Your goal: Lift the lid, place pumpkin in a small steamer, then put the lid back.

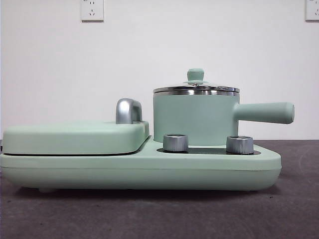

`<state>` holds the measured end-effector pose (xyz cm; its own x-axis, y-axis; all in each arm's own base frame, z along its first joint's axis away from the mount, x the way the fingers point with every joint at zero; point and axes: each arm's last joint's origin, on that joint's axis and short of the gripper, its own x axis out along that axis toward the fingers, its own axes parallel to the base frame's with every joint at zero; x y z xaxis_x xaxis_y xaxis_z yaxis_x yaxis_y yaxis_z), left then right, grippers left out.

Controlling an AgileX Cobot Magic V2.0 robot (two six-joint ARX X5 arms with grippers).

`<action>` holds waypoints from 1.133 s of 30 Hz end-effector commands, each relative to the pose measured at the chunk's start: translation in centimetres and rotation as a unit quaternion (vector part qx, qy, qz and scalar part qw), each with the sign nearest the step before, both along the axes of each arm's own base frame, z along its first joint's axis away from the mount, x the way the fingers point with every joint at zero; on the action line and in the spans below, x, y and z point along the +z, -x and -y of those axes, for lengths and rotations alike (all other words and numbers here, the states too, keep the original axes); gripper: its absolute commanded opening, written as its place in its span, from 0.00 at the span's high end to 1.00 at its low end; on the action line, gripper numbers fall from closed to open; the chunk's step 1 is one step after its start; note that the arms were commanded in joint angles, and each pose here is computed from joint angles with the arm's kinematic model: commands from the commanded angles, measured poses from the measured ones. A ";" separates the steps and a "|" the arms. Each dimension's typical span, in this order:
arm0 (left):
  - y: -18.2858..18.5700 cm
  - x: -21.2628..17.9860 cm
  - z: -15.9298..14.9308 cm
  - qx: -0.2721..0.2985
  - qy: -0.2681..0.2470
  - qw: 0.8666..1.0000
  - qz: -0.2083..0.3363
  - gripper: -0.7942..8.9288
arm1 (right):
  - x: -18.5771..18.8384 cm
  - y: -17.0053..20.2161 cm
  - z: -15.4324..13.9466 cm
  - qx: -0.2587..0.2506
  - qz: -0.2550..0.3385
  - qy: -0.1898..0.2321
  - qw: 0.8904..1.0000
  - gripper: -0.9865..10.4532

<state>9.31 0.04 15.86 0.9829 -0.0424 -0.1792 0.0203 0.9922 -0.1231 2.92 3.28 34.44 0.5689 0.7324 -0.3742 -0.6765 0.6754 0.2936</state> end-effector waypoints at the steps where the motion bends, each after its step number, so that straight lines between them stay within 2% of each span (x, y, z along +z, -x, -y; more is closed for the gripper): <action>1: -0.1 -0.8 -0.2 0.027 -0.022 0.999 -0.009 0.91 | 0.3 0.0 0.0 0.007 0.009 -0.003 1.000 0.88; 28: -0.2 -0.9 -0.3 0.034 -0.022 0.999 0.002 0.91 | 0.3 0.0 0.0 0.007 0.010 -0.003 1.000 0.88; 34: -0.2 -0.9 -0.3 0.034 -0.022 0.999 0.002 0.91 | -0.6 -0.6 0.0 -0.035 0.012 -0.011 0.999 0.88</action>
<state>9.48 0.33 15.65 0.9875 0.0312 -0.1544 -0.0458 0.9947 -0.0920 3.30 3.21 33.92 0.6152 0.7068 -0.3493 -0.6400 0.7064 0.3022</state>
